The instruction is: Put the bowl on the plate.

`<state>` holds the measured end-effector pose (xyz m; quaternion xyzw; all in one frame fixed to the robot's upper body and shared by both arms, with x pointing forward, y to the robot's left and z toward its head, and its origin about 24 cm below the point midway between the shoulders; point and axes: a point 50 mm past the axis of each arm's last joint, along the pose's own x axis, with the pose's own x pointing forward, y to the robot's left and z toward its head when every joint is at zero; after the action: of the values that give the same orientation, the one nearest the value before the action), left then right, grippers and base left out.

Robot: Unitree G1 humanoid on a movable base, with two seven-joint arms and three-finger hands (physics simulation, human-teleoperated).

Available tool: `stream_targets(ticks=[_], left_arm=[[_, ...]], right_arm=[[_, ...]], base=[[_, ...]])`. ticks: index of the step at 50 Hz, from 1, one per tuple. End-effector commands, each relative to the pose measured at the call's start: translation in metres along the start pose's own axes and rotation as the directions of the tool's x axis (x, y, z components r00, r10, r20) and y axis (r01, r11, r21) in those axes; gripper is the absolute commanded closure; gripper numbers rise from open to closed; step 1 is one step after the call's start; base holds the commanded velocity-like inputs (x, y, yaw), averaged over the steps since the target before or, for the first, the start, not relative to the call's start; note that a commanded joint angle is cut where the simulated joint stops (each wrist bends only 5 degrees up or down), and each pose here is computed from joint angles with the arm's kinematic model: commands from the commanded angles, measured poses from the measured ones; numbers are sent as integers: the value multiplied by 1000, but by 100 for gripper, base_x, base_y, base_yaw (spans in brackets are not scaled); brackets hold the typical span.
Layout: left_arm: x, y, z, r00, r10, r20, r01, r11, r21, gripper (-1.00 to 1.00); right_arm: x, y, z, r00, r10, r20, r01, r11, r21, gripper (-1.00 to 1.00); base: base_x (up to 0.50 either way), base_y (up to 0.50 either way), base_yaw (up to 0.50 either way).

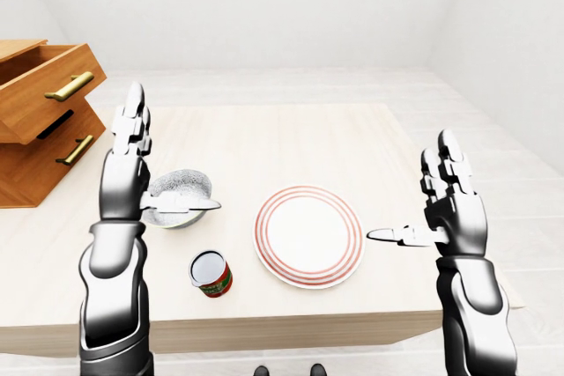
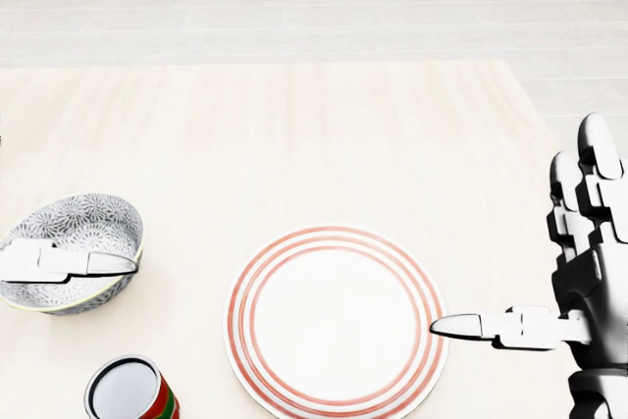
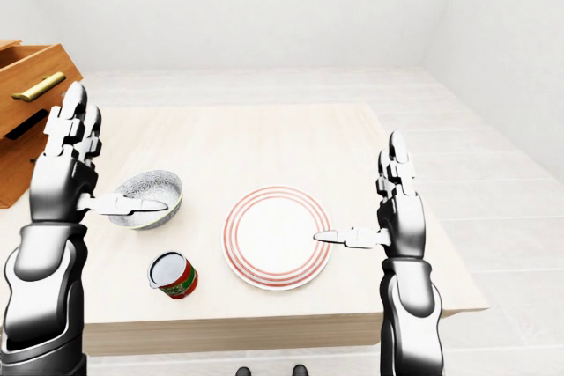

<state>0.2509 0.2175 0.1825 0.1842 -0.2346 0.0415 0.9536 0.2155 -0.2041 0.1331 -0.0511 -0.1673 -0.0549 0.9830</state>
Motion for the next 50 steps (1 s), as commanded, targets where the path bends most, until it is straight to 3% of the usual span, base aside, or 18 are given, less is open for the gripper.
stream_targets(ticks=[1, 11, 21, 30, 39, 50], left_arm=[[12, -8, 2, 999, -43, -6, 44, 980, 194, -100], [11, -7, 5, 998, -68, -19, 71, 948, 311, -100], [13, -7, -14, 989, -81, -122, 127, 892, 434, -100], [12, -6, -29, 979, -59, -197, 152, 853, 500, -100], [12, -11, -54, 951, -58, -303, 231, 783, 577, -100], [12, -10, -60, 942, -42, -332, 254, 736, 627, -100]], right_arm=[[1, -1, -11, 999, 3, -46, -3, 1000, -3, -100], [0, 0, -16, 998, 8, -68, -8, 1000, -4, -100], [-1, 0, -16, 997, 10, -73, -11, 1000, -6, -100], [-2, 1, -19, 996, 15, -83, -16, 1000, -9, -100], [-2, -1, -17, 997, 9, -76, -10, 1000, -10, -100], [-2, -4, -16, 998, 2, -70, -2, 1000, -8, -100]], base=[[0, 0, 0], [0, 0, 0], [0, 0, 0], [0, 0, 0], [0, 0, 0], [0, 0, 0]])
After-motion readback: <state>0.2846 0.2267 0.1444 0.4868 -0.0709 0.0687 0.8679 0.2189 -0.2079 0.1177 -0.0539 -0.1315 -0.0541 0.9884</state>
